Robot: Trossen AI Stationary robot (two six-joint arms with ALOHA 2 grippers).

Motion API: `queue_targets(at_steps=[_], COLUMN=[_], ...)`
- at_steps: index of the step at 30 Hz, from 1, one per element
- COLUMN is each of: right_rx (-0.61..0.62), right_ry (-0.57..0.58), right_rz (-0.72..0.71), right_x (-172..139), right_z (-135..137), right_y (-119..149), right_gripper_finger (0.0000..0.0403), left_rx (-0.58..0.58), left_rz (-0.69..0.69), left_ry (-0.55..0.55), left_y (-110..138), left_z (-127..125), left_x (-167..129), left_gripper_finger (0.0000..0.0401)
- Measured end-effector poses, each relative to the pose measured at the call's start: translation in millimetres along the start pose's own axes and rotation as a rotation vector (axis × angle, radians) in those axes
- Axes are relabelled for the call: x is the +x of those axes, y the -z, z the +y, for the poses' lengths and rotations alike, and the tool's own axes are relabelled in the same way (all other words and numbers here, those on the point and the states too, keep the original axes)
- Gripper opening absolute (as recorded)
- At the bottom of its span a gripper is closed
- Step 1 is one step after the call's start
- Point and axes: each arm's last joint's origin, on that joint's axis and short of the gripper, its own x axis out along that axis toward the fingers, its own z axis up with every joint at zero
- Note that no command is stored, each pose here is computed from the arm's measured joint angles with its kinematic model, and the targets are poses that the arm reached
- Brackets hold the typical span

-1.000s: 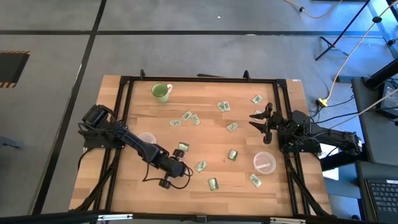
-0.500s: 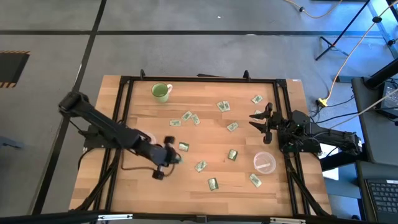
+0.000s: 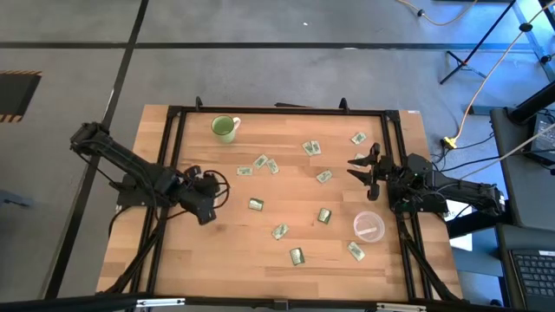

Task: Pick and place items into bin
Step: Put the stevia packet into the left transparent bin

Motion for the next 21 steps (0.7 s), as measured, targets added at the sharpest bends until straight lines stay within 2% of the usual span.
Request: queue_targets(at_steps=[15,21], right_rx=[-0.004,-0.004], right_ry=[0.000,0.000], right_rz=[0.000,0.000], right_x=[0,0], right_z=[0,0], right_y=[0,0], right_gripper_finger=[0.0149,0.0149], left_rx=[-0.084,-0.167], left_rz=[0.007,0.081], left_ry=[0.003,-0.037], left_y=[12,32], left_z=[-6,-2], left_x=[-5,13], left_gripper_finger=[0.0002,0.0002])
